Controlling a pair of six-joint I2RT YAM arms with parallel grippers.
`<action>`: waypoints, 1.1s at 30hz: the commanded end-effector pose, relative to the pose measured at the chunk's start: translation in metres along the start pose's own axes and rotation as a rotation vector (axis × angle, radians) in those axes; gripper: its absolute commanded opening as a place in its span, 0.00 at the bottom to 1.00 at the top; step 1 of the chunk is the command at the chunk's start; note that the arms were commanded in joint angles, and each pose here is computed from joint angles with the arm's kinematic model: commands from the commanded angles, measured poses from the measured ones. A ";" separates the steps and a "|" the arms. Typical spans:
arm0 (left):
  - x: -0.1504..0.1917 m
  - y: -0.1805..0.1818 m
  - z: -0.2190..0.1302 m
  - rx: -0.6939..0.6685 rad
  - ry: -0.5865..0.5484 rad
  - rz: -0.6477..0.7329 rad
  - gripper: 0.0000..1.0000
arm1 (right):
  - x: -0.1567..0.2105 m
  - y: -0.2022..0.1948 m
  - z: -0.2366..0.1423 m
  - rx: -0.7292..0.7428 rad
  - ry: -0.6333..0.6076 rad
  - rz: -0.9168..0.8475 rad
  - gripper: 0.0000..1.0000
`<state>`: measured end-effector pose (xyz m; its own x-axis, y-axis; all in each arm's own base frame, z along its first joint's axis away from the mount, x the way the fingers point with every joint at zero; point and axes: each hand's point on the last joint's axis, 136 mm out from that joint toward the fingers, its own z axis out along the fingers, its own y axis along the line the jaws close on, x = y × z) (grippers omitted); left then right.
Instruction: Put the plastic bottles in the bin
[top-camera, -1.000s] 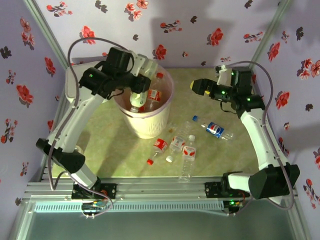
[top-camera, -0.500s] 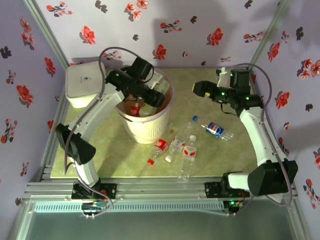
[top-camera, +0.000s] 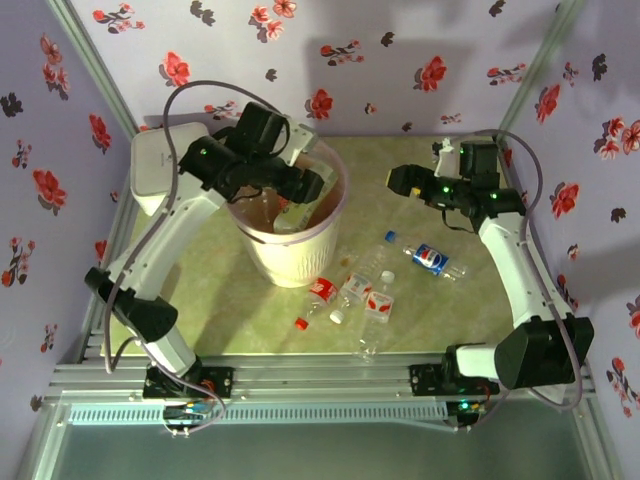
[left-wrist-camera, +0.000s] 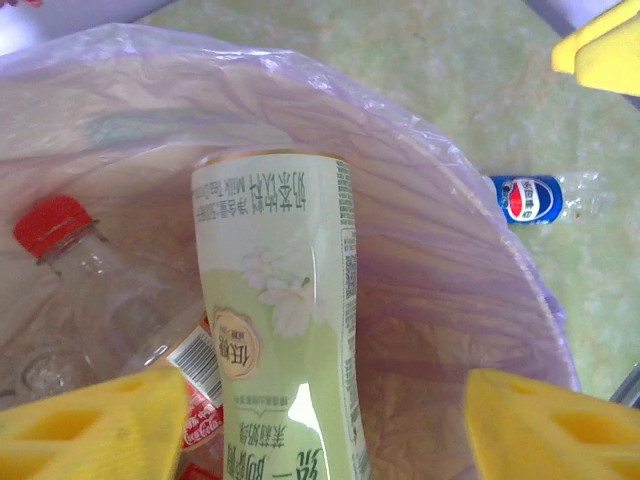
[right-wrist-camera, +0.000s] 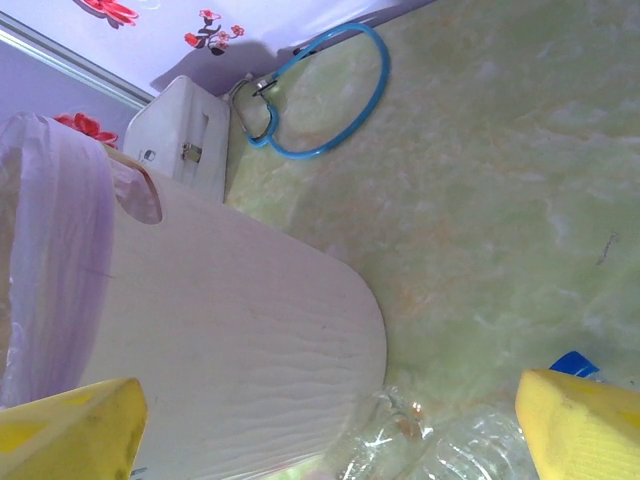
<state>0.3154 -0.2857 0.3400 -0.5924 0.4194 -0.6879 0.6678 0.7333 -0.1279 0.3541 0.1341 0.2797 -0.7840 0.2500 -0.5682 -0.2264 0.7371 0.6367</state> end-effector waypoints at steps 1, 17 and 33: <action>0.017 0.003 0.021 -0.026 0.050 -0.014 0.60 | 0.002 -0.007 0.002 0.017 0.005 -0.001 0.95; 0.098 0.028 0.101 -0.173 0.193 -0.149 0.23 | 0.007 -0.014 0.007 0.024 0.019 0.027 0.95; 0.088 0.092 0.115 -0.352 0.064 -0.290 0.17 | 0.024 -0.050 -0.008 0.255 0.056 0.058 0.96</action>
<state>0.3626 -0.2720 0.2070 -0.7339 0.2278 -0.6399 0.3906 0.9123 -0.1232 0.3508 0.1180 0.2460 -0.8181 0.2633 -0.5112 -0.1078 0.8031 0.5860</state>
